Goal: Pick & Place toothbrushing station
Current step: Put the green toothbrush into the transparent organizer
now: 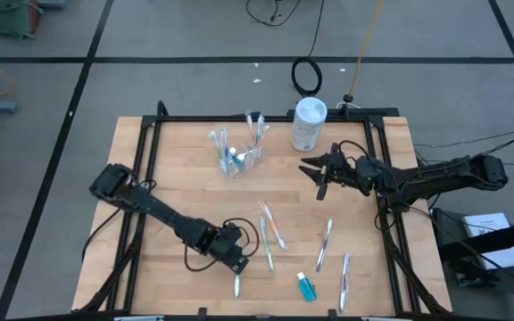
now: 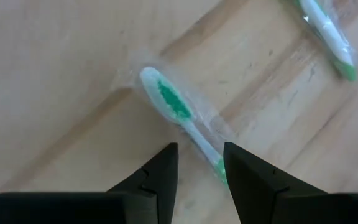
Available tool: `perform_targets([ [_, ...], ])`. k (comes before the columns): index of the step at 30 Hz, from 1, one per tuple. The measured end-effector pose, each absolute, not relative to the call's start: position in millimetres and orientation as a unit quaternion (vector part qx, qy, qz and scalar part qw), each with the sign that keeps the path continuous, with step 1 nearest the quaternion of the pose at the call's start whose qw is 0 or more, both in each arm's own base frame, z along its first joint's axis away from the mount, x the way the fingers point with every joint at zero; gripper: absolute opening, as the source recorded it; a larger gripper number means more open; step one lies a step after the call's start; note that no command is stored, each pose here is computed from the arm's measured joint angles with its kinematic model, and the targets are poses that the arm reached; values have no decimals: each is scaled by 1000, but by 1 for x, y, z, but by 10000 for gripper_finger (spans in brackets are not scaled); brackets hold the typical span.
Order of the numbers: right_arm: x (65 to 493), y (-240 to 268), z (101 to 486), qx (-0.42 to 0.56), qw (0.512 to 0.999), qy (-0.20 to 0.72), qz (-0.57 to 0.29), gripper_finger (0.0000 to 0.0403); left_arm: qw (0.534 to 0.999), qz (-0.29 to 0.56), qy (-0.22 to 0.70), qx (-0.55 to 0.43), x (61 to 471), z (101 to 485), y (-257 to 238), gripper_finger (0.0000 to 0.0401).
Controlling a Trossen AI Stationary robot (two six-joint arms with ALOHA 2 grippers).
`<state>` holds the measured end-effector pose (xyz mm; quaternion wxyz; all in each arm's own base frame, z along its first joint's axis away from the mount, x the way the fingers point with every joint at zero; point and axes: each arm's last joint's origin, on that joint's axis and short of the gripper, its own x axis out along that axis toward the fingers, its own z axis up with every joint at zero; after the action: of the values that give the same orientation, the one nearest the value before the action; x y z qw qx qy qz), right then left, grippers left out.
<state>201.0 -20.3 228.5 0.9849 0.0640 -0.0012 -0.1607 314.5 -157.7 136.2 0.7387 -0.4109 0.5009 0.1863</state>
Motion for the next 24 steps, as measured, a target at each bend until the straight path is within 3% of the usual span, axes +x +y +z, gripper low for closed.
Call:
perform_targets([
  [7,201,-20,225,82,983,16,-162,116,769,167,517,-335,319,134,-142,132],
  [17,201,-20,221,84,982,32,-164,116,782,150,534,-284,325,133,-120,11],
  [24,201,-20,221,105,980,31,-164,116,805,133,530,-231,323,142,-113,6],
])
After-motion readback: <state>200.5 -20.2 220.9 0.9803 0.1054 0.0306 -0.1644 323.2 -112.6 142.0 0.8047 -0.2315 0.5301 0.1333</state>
